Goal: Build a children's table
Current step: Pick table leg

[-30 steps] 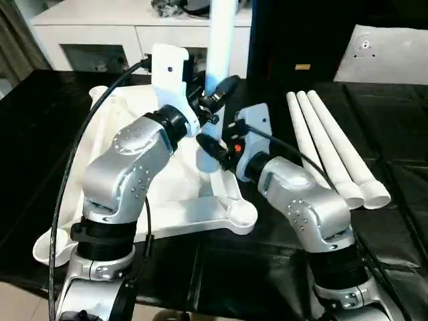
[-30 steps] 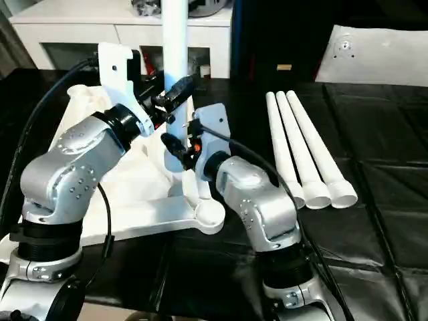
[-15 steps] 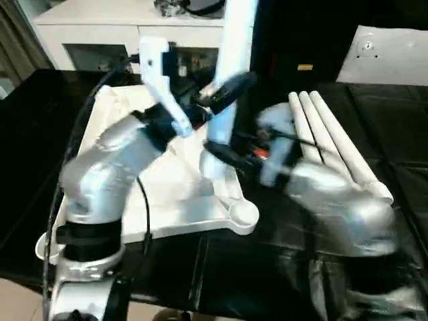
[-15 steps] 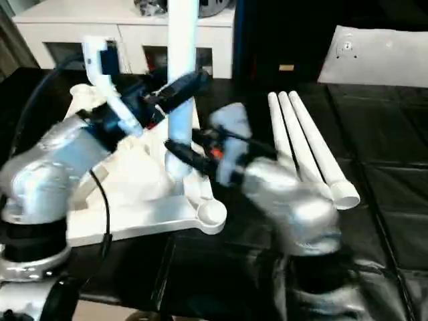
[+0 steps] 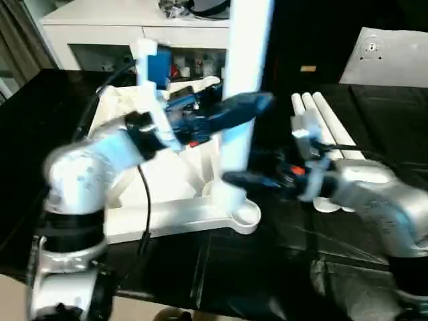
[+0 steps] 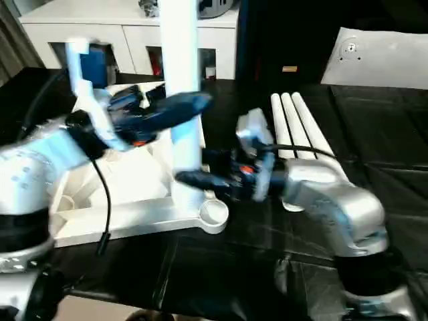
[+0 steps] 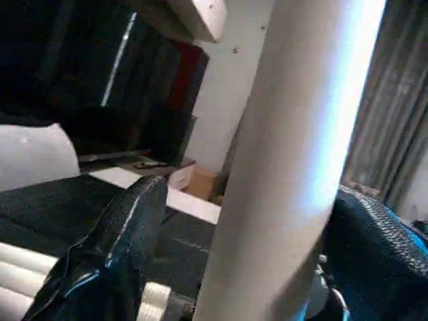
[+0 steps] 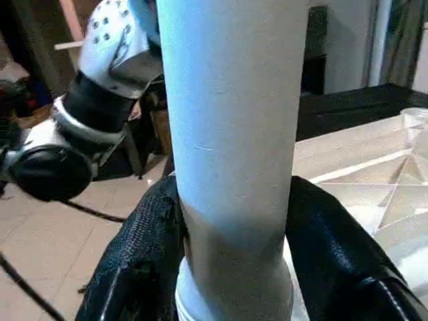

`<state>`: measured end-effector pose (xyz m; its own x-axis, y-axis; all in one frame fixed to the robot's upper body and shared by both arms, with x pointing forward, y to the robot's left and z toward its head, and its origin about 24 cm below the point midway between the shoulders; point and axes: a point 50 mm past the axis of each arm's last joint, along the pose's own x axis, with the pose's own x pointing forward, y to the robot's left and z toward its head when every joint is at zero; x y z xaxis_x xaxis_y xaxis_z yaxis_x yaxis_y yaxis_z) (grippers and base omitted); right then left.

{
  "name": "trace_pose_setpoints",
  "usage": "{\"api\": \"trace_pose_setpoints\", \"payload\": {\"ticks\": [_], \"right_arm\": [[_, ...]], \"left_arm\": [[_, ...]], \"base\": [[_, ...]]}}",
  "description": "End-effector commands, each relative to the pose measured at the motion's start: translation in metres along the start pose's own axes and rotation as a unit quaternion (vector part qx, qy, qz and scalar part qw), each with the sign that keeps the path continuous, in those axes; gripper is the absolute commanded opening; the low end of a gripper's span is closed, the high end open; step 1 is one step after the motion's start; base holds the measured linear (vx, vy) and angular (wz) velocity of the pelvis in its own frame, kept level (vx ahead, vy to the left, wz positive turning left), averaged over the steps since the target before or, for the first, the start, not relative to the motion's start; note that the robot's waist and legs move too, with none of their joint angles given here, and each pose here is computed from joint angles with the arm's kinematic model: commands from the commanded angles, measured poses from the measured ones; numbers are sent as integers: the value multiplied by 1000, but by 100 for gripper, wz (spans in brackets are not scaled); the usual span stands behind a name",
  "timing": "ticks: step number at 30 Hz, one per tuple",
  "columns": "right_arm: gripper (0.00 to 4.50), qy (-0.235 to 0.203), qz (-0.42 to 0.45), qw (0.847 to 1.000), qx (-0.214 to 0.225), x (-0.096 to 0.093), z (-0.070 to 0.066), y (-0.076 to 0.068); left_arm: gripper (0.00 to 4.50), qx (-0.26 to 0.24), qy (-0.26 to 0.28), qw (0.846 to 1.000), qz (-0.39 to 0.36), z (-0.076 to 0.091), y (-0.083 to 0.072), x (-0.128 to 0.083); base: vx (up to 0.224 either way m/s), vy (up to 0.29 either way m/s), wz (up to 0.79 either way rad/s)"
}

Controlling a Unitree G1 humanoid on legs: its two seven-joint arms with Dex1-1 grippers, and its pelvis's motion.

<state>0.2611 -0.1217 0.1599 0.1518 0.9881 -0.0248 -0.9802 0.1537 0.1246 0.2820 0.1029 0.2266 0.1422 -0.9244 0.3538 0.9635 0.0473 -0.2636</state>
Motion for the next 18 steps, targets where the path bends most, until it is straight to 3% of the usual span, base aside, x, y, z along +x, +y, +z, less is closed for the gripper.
{"api": "trace_pose_setpoints", "payload": {"ticks": [1,9,12,14,18], "right_arm": [[188,-6,16,1000,-6,0,4,4],[188,-5,23,1000,-5,-4,5,6],[188,-5,18,1000,-5,-3,5,4],[188,-5,18,1000,-5,-3,5,4],[188,-4,18,1000,-4,-3,6,4]], "left_arm": [[341,4,6,1000,-5,3,0,0],[268,-12,8,999,-36,-2,-4,-1],[259,-15,7,999,-34,-4,-3,-2],[223,-16,6,999,-32,-4,-1,-2],[206,-19,2,999,-30,-5,-1,-3]], "base": [[0,0,0],[0,0,0],[0,0,0],[0,0,0],[0,0,0]]}}
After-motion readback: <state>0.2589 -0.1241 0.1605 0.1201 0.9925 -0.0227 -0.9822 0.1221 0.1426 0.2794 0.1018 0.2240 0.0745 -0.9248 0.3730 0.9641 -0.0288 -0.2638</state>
